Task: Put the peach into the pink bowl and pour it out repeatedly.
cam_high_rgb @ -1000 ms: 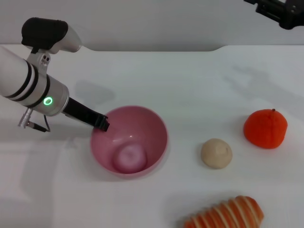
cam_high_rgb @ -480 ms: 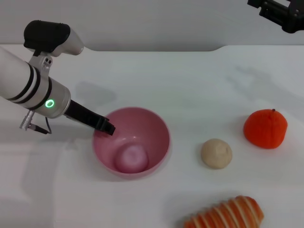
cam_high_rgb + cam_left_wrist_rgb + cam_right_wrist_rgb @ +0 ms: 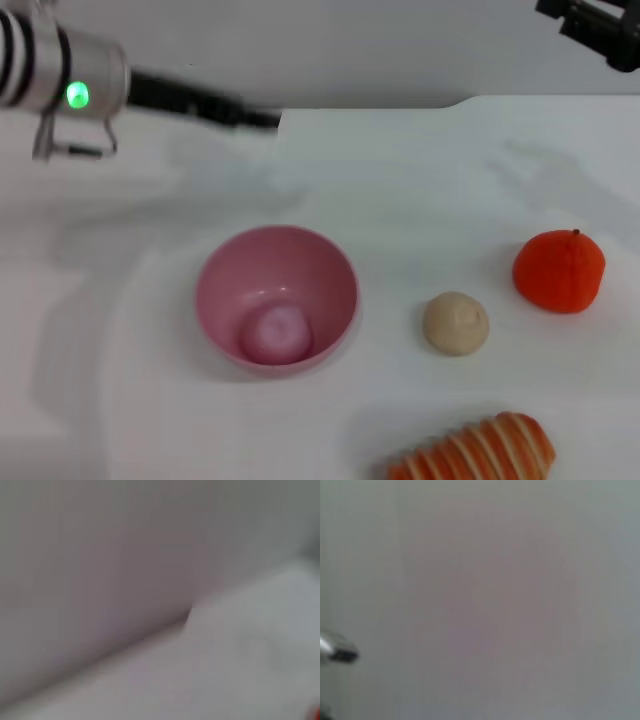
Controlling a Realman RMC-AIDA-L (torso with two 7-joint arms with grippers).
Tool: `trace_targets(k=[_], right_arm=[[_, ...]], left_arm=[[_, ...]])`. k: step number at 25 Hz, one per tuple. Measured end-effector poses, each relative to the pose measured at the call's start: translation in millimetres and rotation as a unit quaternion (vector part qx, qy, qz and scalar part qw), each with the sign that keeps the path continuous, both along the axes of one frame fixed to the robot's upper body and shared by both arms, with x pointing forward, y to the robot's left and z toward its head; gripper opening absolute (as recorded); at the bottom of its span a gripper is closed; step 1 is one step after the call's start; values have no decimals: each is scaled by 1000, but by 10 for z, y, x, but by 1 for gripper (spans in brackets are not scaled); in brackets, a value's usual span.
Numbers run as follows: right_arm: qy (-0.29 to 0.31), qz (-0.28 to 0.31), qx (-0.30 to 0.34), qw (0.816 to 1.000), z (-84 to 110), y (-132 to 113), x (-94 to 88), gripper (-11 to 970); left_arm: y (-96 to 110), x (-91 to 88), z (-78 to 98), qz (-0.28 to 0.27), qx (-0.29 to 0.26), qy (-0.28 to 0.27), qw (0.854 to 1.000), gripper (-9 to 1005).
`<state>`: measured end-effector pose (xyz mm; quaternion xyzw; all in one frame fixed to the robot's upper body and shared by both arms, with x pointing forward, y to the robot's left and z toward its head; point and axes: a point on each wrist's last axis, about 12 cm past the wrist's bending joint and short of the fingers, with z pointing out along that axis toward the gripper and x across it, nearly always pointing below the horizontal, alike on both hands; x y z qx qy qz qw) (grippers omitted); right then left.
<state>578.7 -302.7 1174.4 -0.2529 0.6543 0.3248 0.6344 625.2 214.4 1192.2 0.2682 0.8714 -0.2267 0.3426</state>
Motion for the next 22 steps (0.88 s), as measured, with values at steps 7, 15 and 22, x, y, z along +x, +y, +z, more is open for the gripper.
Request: trace_targets(k=[7, 15, 22], right_arm=[[-56, -81, 98, 990, -13, -332, -117, 480], [-163, -280, 177, 929, -315, -862, -410, 480], [-250, -481, 98, 835, -607, -1151, -699, 480]], left_arm=[[51, 54, 227, -33, -213, -242, 946, 634], [562, -164, -367, 153, -323, -482, 800, 635], [1050, -692, -946, 300, -158, -561, 755, 640]])
